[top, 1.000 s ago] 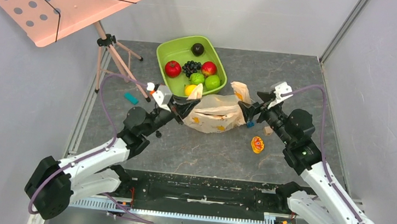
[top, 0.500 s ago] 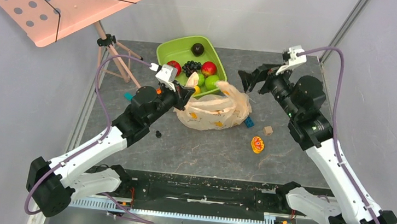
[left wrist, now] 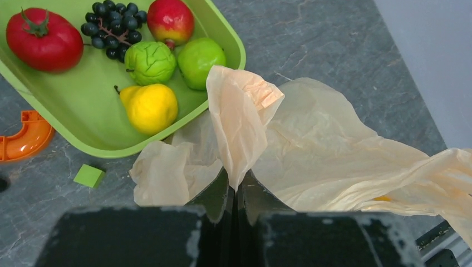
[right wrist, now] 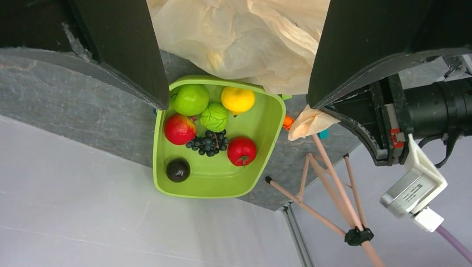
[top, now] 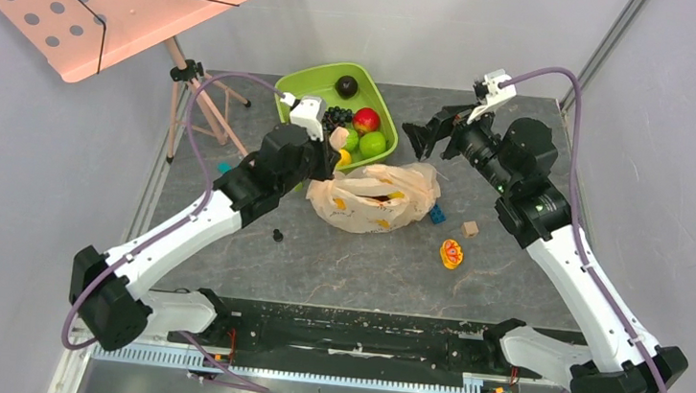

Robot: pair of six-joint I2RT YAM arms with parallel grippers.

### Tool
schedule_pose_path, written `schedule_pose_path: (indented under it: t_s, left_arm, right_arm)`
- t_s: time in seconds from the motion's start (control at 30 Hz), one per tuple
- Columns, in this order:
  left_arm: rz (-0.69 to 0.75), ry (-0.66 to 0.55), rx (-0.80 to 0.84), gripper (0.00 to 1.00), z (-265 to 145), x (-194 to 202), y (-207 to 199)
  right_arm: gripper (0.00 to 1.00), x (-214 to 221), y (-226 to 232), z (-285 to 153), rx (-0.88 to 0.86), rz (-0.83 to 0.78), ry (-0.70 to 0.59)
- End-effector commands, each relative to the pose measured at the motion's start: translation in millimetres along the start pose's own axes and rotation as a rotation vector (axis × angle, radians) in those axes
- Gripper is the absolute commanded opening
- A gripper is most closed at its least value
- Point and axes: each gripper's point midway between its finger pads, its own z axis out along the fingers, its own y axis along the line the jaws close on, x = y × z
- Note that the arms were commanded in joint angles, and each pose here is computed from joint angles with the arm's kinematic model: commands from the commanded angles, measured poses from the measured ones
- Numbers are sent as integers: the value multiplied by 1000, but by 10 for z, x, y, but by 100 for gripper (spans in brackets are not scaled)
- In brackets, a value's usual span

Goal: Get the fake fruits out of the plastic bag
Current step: Adjust the plastic bag at the center of the board.

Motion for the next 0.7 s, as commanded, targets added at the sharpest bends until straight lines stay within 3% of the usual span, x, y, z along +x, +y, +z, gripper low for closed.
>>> schedule_pose_path:
  t_s: [0.0, 0.17, 0.3, 0.47, 0.67]
  left_arm:
    - [-47, 99, -3, 4, 39, 13, -62]
    - [-63, 94, 145, 2, 46, 10, -279]
    - [-97, 28, 95, 2, -24, -113, -190]
    - [-69, -14, 72, 2, -103, -188, -121]
    - [5, -84, 136, 2, -220, -246, -160]
  right_arm:
    - [98, -128, -12, 21, 17, 16, -20]
    - [94, -162, 154, 103, -68, 43, 62]
    - [87, -292, 228, 152, -61, 105, 92]
    - [57, -269, 639, 248, -109, 138, 152]
    - [33, 167, 1263, 335, -148, 156, 270]
